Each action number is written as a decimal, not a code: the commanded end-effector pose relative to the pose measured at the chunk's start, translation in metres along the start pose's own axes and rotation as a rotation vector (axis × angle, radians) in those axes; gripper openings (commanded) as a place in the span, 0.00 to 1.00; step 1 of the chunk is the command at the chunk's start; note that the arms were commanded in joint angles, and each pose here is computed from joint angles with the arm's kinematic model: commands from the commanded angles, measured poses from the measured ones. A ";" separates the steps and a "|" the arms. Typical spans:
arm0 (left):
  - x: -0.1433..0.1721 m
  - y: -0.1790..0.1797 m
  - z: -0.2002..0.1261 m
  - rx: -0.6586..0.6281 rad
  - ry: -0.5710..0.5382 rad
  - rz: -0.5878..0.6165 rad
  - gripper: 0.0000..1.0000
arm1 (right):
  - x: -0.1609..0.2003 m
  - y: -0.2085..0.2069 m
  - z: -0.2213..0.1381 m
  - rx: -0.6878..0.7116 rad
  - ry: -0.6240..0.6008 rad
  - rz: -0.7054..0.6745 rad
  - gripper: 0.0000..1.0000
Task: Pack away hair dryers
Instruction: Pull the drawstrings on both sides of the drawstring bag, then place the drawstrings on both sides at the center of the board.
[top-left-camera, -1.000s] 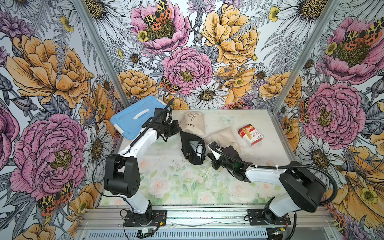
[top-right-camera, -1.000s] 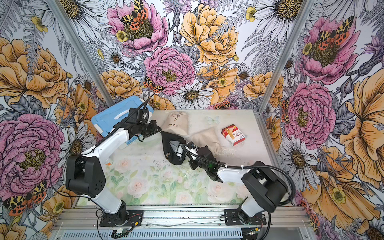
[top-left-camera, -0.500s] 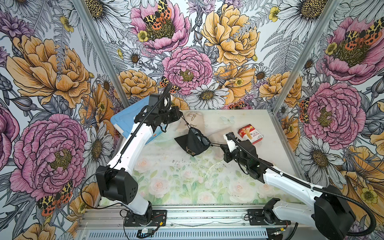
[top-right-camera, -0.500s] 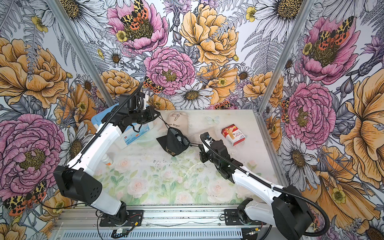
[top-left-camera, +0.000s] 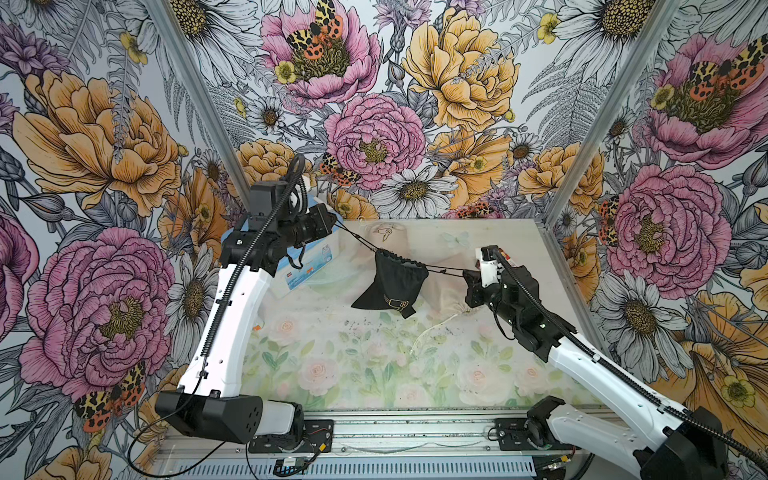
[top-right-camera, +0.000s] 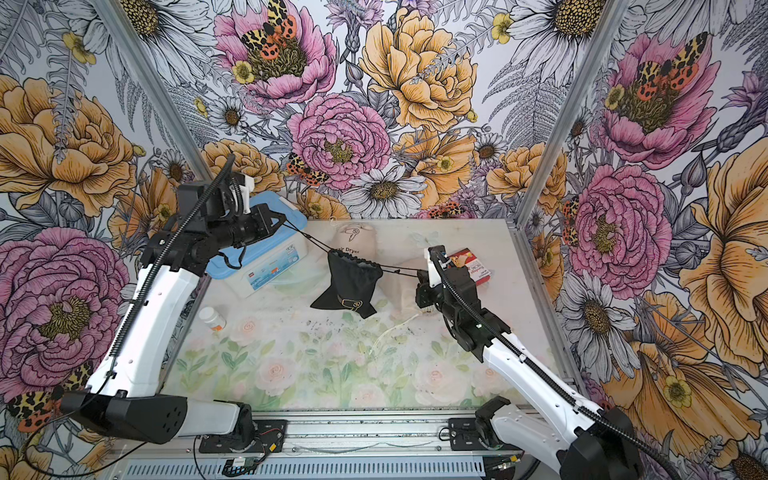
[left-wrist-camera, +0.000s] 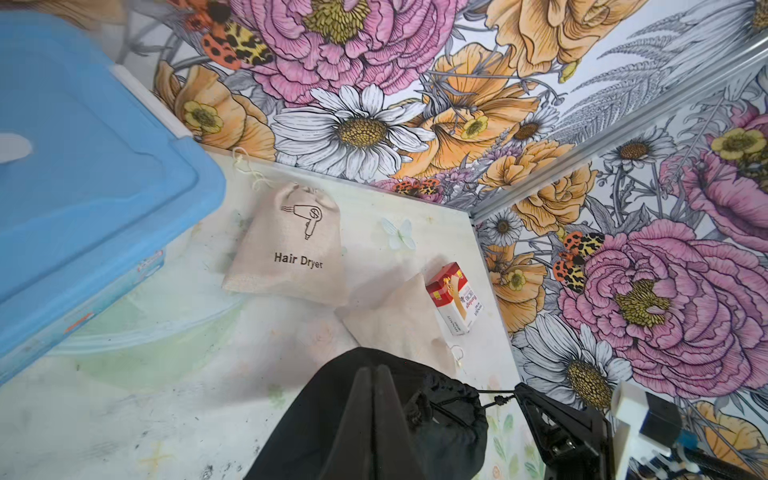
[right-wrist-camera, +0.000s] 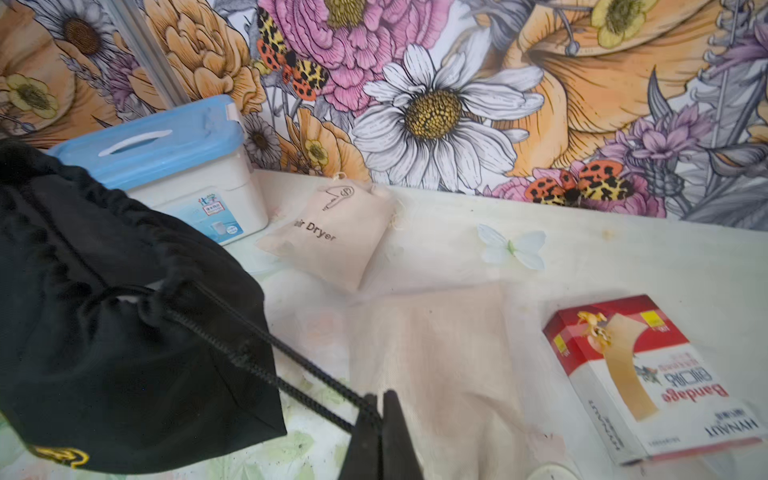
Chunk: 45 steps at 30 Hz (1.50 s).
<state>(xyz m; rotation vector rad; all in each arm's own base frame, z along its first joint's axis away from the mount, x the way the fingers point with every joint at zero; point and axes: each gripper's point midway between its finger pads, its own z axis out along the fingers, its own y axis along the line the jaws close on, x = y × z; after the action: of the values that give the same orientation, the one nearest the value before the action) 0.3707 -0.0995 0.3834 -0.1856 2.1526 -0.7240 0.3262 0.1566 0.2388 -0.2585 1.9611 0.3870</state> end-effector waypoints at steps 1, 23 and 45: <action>-0.011 0.026 -0.009 -0.056 -0.050 -0.010 0.00 | -0.006 -0.031 -0.009 0.115 0.003 0.056 0.00; -0.007 0.127 0.095 -0.279 0.093 -0.092 0.00 | 0.022 -0.151 0.065 0.307 0.181 0.304 0.00; -0.008 0.034 0.249 -0.106 0.180 0.108 0.73 | -0.070 -0.107 0.131 0.108 0.071 0.186 0.50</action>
<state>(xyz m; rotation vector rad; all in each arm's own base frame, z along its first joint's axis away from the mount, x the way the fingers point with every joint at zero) 0.5668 -0.1729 0.1934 -0.1328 2.4816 -0.5923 0.5047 0.1067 0.1796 0.0236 2.2060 0.4108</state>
